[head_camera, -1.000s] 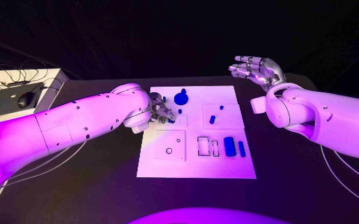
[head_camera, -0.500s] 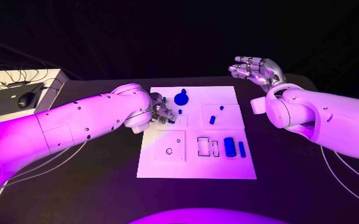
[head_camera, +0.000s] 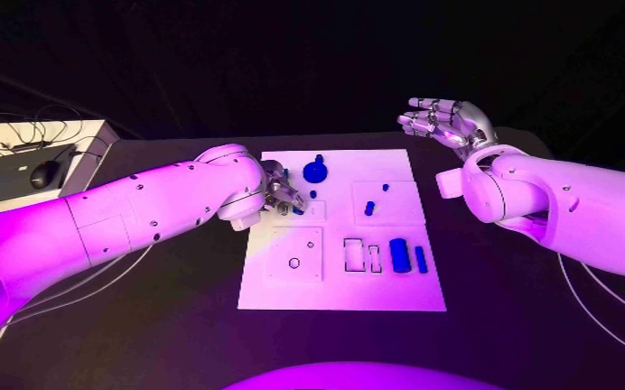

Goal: Assemble the parts on the task board

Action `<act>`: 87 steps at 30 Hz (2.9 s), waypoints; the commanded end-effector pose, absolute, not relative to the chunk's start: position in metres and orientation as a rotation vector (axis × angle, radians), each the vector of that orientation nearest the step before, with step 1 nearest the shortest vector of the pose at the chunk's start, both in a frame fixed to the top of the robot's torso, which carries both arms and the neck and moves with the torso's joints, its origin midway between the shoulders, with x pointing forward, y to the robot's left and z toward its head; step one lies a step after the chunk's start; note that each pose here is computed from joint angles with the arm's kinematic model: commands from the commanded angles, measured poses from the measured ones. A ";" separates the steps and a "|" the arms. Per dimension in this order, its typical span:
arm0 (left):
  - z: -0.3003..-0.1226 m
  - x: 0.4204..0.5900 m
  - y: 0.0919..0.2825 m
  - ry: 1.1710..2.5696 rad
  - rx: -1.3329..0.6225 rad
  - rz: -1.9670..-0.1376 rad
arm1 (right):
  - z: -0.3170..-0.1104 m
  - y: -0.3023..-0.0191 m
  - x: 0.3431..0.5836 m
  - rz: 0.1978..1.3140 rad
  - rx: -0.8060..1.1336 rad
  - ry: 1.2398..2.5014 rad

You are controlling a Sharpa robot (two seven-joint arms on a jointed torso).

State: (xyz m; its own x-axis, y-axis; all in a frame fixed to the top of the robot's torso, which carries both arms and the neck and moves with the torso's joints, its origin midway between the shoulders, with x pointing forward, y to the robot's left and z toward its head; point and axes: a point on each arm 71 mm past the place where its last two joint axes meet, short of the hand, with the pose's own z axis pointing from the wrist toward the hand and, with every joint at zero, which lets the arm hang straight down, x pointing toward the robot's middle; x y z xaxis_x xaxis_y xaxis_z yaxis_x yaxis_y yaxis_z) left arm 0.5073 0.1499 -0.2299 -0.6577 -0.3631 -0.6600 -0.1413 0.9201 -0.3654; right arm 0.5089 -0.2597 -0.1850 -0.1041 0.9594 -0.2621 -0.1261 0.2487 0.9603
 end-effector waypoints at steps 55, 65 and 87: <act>-0.232 0.506 0.144 2.304 -0.351 -0.387 | -0.188 -0.257 0.508 1.167 0.863 1.336; -0.233 0.507 0.144 2.312 -0.352 -0.384 | -0.188 -0.257 0.508 1.165 0.860 1.336; -0.231 0.507 0.150 2.303 -0.353 -0.370 | -0.188 -0.259 0.508 1.160 0.860 1.336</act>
State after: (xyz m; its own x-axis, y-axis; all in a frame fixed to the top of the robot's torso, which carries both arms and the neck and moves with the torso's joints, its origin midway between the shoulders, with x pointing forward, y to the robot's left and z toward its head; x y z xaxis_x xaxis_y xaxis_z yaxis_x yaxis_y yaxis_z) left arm 0.5083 0.1514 -0.2306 -0.6603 -0.3755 -0.6504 -0.1538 0.9153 -0.3723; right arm 0.5079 -0.2598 -0.1891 -0.1154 0.9578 -0.2632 -0.1186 0.2498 0.9610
